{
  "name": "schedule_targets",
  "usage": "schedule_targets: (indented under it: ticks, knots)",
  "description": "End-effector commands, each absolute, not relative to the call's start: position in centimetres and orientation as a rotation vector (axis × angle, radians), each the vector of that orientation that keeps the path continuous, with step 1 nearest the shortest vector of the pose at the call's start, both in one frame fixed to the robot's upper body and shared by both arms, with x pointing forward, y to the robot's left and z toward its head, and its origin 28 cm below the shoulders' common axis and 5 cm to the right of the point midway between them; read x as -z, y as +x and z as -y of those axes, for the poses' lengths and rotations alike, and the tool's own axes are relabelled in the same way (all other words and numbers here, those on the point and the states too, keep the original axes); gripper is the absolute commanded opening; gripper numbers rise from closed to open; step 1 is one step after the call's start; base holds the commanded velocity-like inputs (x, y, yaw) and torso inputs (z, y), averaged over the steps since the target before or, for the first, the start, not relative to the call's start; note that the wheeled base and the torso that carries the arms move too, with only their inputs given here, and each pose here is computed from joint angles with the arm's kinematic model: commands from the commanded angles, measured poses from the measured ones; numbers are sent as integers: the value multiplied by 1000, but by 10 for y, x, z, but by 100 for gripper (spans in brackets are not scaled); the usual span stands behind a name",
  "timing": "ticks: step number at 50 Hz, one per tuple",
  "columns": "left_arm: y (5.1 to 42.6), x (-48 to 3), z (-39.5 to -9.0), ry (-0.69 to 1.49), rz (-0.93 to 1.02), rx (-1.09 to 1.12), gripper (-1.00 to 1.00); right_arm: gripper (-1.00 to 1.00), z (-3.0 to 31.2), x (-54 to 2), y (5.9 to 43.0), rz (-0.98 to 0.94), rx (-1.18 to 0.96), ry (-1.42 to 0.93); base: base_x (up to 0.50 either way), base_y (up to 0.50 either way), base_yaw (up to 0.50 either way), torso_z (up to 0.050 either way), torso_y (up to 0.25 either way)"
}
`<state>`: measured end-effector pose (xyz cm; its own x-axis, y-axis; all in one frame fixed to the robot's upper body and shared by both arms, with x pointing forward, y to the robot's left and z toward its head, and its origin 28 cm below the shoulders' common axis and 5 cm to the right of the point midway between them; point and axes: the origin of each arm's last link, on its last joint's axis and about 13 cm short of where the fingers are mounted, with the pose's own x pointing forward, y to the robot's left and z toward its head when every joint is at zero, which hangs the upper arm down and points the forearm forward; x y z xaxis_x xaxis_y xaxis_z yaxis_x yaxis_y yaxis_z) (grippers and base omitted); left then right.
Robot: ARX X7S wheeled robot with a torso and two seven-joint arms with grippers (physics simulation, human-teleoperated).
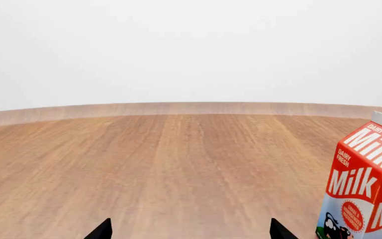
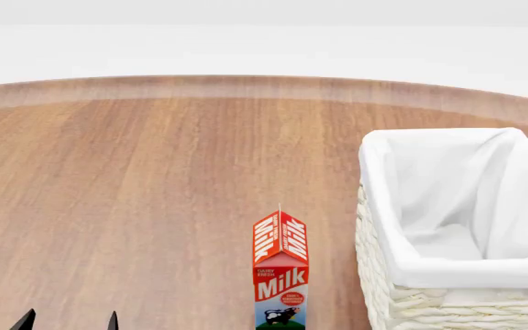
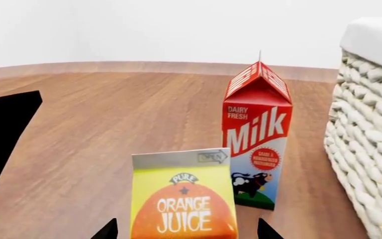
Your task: Pick up the orange juice, and put it in the basket.
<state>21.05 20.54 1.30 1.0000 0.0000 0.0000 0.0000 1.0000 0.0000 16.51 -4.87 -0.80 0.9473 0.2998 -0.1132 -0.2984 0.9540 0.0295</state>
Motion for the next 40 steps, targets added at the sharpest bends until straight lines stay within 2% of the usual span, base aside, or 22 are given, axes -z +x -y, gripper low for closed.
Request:
schedule_targets:
  ticks: [1, 40]
  knots:
    - [211, -13, -205, 0, 0, 0, 100, 100, 47, 10, 167, -121, -309, 12, 0, 0, 0, 0, 0]
    - [211, -13, -205, 0, 0, 0, 100, 100, 45, 18, 173, -135, -305, 11, 0, 0, 0, 0, 0]
